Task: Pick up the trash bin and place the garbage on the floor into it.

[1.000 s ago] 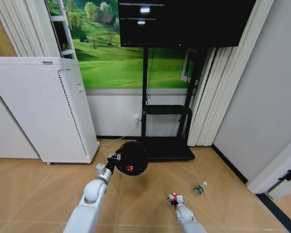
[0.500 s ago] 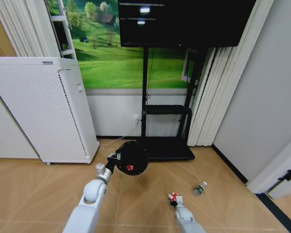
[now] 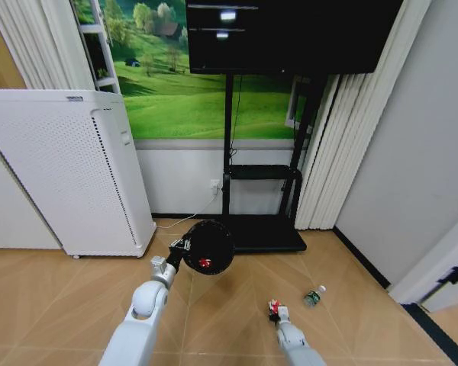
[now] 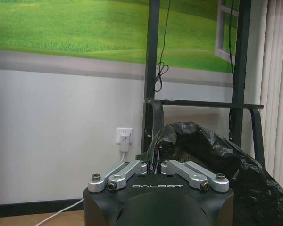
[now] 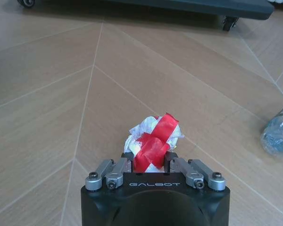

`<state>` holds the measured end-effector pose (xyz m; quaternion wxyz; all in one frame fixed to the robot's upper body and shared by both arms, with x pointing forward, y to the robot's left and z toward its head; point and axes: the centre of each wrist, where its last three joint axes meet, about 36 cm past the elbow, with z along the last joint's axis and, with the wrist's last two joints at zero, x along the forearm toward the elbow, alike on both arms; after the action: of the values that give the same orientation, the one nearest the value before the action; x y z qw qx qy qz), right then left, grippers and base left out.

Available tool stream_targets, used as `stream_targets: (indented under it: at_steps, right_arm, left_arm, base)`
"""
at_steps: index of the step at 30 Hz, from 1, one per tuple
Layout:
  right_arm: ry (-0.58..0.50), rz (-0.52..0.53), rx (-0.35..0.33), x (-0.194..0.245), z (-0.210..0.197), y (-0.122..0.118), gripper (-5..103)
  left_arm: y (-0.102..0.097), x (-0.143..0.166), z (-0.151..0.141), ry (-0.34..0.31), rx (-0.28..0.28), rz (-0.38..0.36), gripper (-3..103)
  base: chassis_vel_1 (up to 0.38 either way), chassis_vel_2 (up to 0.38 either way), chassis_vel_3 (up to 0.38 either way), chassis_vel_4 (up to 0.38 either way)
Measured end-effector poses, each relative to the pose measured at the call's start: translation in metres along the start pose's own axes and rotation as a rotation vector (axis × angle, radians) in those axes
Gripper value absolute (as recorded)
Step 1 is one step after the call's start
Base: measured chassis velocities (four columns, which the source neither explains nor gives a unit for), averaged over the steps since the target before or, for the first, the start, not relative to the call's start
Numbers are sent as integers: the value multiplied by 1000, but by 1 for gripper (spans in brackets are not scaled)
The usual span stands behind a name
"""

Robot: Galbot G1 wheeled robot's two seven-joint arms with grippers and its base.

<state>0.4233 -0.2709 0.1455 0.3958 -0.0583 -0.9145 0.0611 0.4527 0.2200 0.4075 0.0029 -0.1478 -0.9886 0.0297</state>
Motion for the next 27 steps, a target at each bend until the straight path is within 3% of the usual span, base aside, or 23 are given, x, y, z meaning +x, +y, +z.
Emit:
stream_targets:
  at_steps: [8, 16, 25, 27]
  right_arm:
    - [-60, 47, -22, 3, -15, -23, 31]
    - [-182, 115, -89, 7, -68, -61, 31]
    - [-298, 144, -115, 21, -113, -81, 31]
    - [-375, 131, -134, 43, -145, -90, 31]
  left_arm:
    - [-2, -1, 3, 8, 1, -3, 7]
    - [-2, -3, 10, 26, -3, -6, 7]
    - [-1, -3, 13, 33, -5, -8, 7]
    - [1, -4, 13, 34, -9, -9, 7]
  base:
    - [0, 0, 0, 0]
    - [0, 0, 0, 0]
    - [0, 0, 0, 0]
    - [0, 0, 0, 0]
